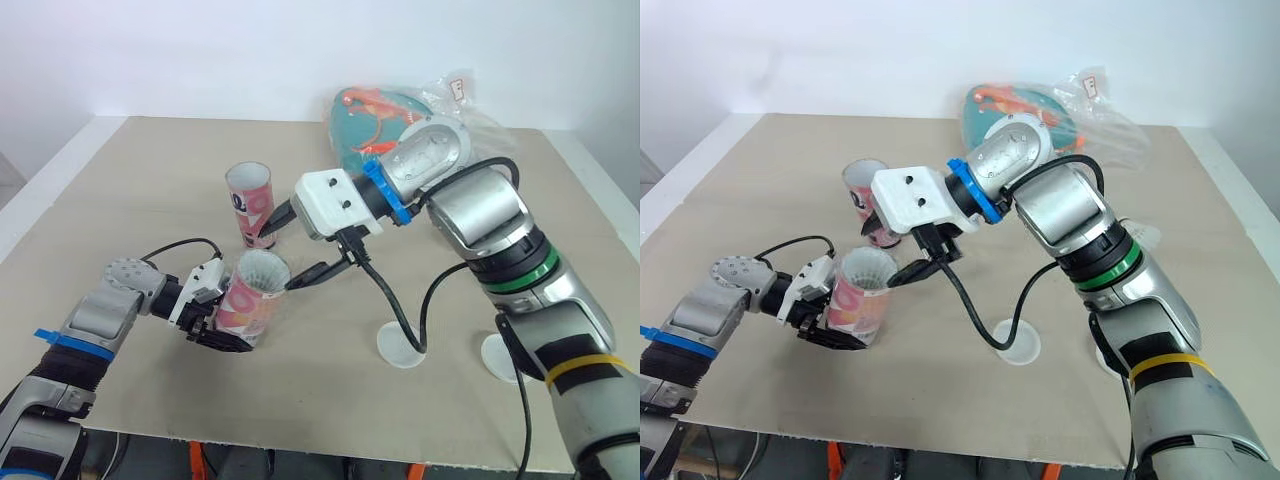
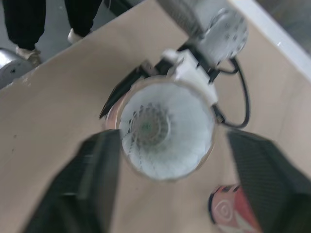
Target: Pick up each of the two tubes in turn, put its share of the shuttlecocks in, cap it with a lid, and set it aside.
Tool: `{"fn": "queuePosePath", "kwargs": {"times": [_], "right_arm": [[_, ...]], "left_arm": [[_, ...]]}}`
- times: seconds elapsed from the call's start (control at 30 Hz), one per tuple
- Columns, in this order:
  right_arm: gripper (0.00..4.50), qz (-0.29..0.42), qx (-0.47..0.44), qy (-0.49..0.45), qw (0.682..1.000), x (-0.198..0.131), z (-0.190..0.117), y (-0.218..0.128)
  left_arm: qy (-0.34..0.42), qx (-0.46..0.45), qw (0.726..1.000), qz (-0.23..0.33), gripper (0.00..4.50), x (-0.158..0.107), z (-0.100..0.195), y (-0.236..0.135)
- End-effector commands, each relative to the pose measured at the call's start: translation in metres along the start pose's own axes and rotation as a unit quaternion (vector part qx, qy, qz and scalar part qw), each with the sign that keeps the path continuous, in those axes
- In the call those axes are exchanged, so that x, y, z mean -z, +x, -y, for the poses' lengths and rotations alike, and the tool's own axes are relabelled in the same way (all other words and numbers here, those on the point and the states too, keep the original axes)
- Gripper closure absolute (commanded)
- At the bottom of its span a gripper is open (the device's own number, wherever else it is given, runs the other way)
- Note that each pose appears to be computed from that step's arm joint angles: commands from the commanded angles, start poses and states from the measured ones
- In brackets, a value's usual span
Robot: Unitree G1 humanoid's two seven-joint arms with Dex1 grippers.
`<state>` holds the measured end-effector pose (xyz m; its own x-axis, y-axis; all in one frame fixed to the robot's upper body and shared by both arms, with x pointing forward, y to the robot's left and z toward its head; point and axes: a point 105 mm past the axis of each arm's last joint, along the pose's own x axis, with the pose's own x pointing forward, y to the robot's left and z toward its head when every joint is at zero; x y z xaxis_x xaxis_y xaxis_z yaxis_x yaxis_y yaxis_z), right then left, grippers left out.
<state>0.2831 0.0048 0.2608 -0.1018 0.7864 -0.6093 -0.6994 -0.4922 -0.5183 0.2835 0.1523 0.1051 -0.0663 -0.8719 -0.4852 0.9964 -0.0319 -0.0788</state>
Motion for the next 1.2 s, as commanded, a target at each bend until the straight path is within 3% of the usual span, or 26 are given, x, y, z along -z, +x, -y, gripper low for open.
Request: {"fn": "queuePosePath", "kwargs": {"times": [0.03, 0.27, 0.3, 0.37, 0.63, 0.9, 1.1, 1.2], "right_arm": [[0.13, 0.042, 0.038, -0.012, 0.998, -0.023, 0.016, -0.030], [0.13, 0.111, 0.077, 0.070, 0.988, -0.021, 0.013, -0.043], [0.36, 0.116, 0.084, 0.088, 0.986, -0.018, 0.013, -0.041], [0.82, 0.119, 0.084, 0.102, 0.984, -0.013, 0.009, -0.034], [4.29, 0.123, 0.055, 0.122, 0.983, -0.008, -0.003, -0.023], [4.40, 0.084, 0.027, 0.103, 0.991, -0.005, 0.000, 0.005], [4.40, -0.024, 0.001, 0.077, 0.997, 0.025, 0.006, 0.040], [4.40, -0.034, -0.027, 0.060, 0.997, 0.026, 0.004, 0.051]], "left_arm": [[-0.033, 0.030, 0.999, -0.025, 1.46, 0.019, 0.010, 0.016], [-0.032, 0.033, 0.999, -0.026, 1.46, 0.019, 0.009, 0.016], [-0.031, 0.034, 0.999, -0.027, 1.46, 0.019, 0.009, 0.016], [-0.026, 0.038, 0.999, -0.027, 1.46, 0.016, 0.008, 0.017], [-0.004, 0.034, 0.999, -0.043, 1.46, 0.003, -0.005, 0.006], [-0.001, 0.038, 0.998, -0.057, 1.46, 0.003, -0.008, 0.001], [0.003, 0.037, 0.998, -0.060, 1.46, 0.001, -0.011, -0.001], [0.002, 0.037, 0.997, -0.061, 1.46, 0.001, -0.011, -0.001]]}}
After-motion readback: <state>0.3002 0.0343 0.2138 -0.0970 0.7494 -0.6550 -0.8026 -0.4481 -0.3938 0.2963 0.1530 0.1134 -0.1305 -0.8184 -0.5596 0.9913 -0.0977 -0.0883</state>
